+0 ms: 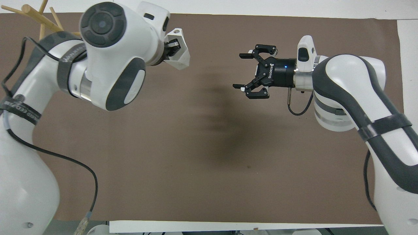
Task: Hang cup on rack
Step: 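Move the mug with the left gripper onto the wooden rack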
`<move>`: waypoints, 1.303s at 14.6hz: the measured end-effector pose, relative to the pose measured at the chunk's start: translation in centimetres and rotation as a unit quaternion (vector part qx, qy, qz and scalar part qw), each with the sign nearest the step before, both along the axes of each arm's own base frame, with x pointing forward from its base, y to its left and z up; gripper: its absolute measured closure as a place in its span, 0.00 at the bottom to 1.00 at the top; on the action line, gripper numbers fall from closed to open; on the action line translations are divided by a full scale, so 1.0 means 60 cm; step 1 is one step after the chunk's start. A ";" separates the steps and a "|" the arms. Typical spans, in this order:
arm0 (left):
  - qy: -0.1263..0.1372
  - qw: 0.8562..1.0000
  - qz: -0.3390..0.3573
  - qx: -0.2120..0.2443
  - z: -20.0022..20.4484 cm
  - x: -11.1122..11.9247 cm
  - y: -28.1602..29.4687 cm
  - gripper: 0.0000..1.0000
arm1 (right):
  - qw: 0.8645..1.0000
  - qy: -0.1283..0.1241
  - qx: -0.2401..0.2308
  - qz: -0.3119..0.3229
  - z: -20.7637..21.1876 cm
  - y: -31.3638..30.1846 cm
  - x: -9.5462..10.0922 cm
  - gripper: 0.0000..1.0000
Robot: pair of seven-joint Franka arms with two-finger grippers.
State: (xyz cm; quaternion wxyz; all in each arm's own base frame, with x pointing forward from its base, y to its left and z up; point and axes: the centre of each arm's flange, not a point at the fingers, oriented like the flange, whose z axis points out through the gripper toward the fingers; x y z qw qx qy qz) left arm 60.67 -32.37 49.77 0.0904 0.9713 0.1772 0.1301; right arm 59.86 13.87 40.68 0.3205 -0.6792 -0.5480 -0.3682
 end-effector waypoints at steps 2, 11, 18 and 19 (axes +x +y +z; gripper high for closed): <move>-0.060 0.997 0.042 -0.028 -0.017 0.024 0.105 0.96 | 0.999 0.007 -0.033 0.018 -0.003 -0.073 0.001 0.00; -0.162 0.977 0.126 -0.064 -0.142 -0.027 0.320 0.96 | 0.942 0.166 -0.282 -0.069 0.121 -0.351 -0.025 0.00; -0.157 0.972 0.163 -0.056 -0.149 -0.030 0.396 0.96 | 0.826 0.303 -0.386 -0.278 0.293 -0.373 -0.062 0.00; -0.156 0.972 0.168 -0.055 -0.152 -0.031 0.406 0.96 | 0.810 0.323 -0.379 -0.309 0.305 -0.371 -0.069 0.00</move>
